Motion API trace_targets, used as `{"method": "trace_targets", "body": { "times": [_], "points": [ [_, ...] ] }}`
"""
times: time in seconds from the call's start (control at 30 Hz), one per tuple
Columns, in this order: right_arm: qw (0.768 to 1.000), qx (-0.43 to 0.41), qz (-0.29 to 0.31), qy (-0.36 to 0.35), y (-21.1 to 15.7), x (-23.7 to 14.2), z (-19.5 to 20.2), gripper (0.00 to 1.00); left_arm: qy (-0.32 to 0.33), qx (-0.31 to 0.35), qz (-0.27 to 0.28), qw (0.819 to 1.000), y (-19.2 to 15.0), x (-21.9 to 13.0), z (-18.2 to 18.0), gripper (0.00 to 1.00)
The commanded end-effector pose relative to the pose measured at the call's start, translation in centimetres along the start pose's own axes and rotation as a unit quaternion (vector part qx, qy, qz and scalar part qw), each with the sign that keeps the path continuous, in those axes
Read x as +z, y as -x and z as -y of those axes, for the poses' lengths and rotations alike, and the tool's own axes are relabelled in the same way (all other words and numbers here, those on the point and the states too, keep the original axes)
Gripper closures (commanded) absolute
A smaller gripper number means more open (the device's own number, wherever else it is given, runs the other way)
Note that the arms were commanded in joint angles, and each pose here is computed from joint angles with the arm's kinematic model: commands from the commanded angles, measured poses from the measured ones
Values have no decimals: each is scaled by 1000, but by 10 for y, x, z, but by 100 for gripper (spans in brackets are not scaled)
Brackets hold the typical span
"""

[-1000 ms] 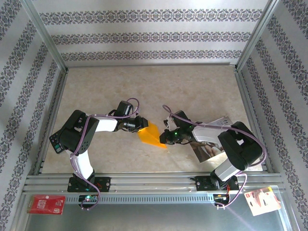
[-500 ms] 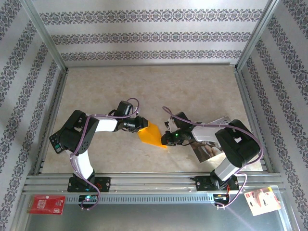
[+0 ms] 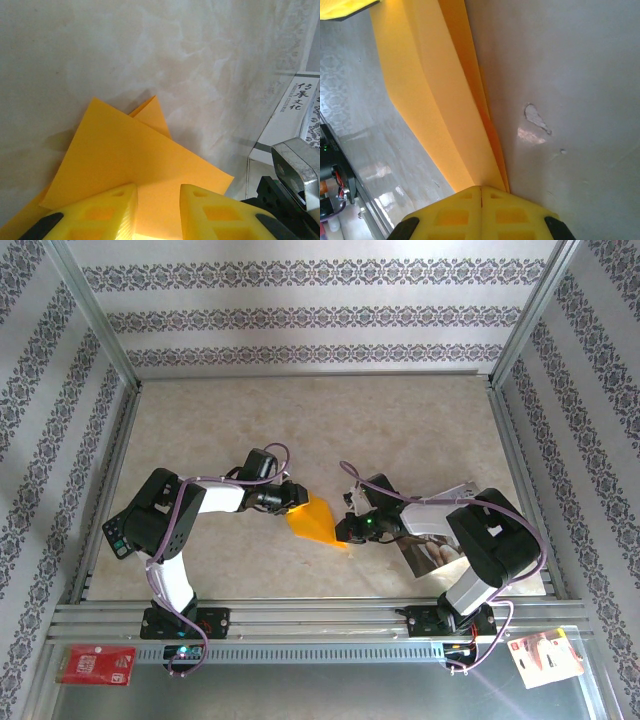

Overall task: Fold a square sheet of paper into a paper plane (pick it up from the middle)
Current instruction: Fourth fold the wing at the center of the table.

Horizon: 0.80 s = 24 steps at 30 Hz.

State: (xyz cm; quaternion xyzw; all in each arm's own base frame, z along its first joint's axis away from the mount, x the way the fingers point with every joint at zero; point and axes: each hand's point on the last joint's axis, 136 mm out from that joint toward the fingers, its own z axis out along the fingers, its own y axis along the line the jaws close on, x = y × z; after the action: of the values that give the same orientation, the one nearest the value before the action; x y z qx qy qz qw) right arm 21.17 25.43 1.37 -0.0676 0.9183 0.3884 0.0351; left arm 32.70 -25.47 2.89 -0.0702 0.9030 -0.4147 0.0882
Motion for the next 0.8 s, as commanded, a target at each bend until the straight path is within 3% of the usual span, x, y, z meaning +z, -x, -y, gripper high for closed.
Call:
{"method": "trace_targets", "body": {
  "times": [0.0,0.27,0.43,0.6,0.77],
  "points": [
    [996,57,-18,-59,-25,3,38,97,37,-14,16,999,15,-4,-13,70],
    [994,91,26,-62,-15,3,39,98,-2,20,63,998,47,-32,45,61],
    [992,99,35,-64,-12,7,37,98,-25,-1,66,997,18,-44,55,64],
    [992,103,30,-70,-16,8,42,98,-36,-5,23,999,-40,-25,66,80],
    [992,101,25,-71,-17,7,44,98,-39,-10,-10,999,-66,0,68,93]
  ]
}}
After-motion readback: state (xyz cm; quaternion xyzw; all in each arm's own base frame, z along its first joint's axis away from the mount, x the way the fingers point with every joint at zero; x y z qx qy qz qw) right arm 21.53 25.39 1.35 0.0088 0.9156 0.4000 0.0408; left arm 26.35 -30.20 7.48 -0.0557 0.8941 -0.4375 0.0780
